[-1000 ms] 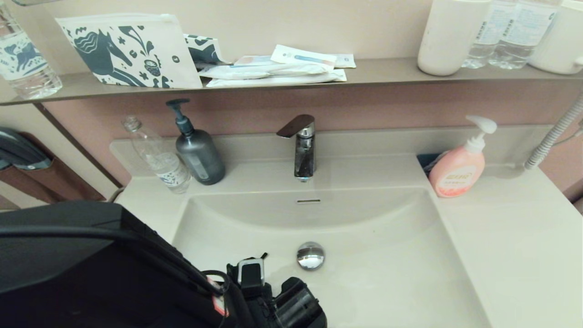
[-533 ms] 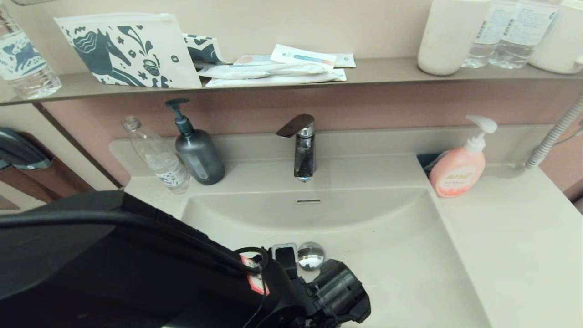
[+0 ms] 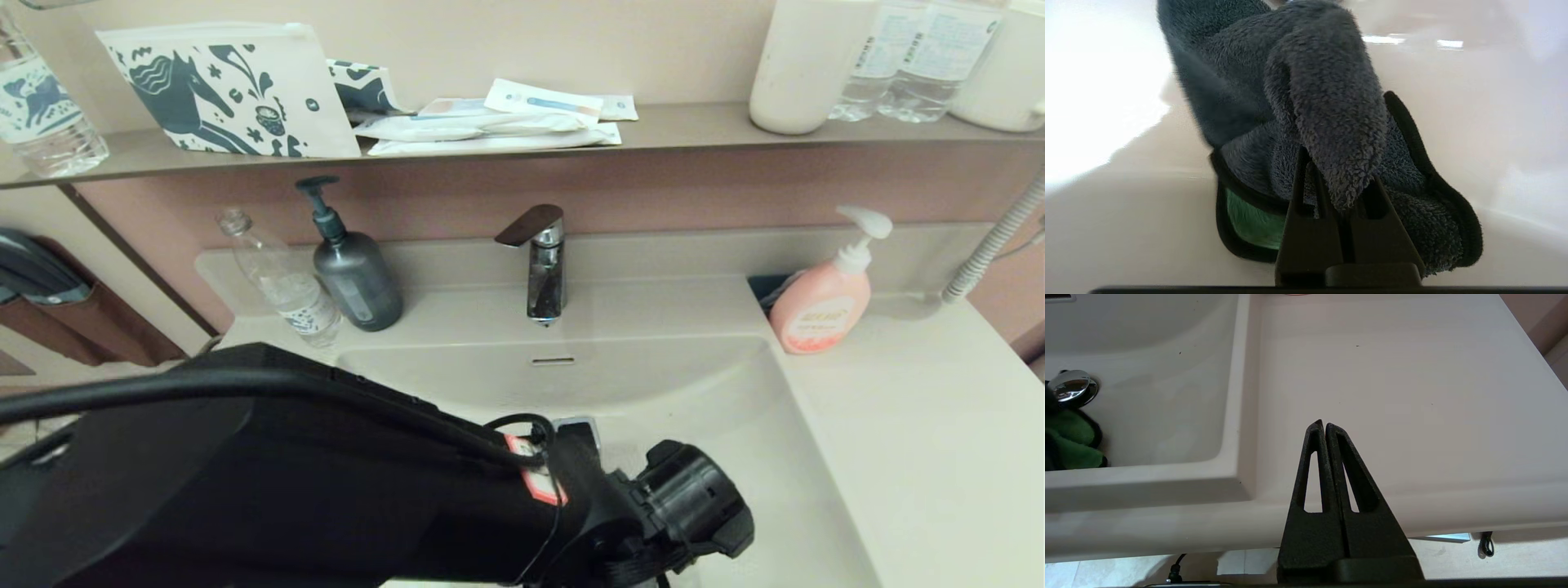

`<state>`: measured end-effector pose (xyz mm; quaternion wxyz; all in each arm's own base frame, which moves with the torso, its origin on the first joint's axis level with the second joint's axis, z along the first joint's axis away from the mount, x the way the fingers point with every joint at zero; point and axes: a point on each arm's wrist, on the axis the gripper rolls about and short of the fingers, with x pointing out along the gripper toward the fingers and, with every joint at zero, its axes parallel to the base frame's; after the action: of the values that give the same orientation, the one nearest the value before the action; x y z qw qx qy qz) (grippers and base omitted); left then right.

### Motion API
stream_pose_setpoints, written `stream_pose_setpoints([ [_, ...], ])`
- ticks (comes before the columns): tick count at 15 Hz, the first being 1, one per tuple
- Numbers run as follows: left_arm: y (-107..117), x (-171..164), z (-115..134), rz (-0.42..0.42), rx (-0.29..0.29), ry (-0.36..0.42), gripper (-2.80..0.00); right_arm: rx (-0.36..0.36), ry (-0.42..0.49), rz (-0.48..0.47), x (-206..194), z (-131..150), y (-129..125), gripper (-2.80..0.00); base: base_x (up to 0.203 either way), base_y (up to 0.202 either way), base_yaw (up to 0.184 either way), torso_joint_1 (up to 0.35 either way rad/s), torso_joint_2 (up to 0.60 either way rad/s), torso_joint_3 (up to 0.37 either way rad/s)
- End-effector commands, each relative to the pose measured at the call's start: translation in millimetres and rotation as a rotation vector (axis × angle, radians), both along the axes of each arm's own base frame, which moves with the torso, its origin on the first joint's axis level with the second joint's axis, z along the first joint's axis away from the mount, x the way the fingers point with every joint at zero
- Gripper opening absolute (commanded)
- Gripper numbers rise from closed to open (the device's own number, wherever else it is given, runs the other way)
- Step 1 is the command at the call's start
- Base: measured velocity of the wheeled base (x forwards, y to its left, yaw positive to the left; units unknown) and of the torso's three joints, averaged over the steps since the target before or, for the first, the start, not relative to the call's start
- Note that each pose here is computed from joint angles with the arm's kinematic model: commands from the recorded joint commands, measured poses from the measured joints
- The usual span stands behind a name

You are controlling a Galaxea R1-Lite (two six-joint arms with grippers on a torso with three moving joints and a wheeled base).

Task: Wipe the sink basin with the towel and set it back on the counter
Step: Wipe the sink

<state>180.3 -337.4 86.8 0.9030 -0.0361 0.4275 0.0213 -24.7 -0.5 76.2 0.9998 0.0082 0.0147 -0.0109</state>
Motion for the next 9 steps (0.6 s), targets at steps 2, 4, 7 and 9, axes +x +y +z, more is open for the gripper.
stream_pose_setpoints([
  [2, -25, 6, 15, 0.002, -0.033, 0.004, -2.8, 0.0, 0.001, -0.001, 0, 0, 0, -2.8, 0.0, 0.0, 0.0, 0.0, 0.0, 0.0],
  [4, -40, 12, 28, 0.006, -0.08, -0.022, -2.8, 0.0, 0.002, 0.0, 0, 0, 0, -2.8, 0.0, 0.0, 0.0, 0.0, 0.0, 0.0],
  [7, -50, 21, 30, 0.016, -0.045, -0.113, -2.8, 0.0, 0.001, 0.0, 0, 0, 0, -2.8, 0.0, 0.0, 0.0, 0.0, 0.0, 0.0],
  [9, -51, 31, 16, 0.004, 0.004, -0.105, -2.8, 0.0, 0.003, 0.0, 0, 0, 0, -2.8, 0.0, 0.0, 0.0, 0.0, 0.0, 0.0],
])
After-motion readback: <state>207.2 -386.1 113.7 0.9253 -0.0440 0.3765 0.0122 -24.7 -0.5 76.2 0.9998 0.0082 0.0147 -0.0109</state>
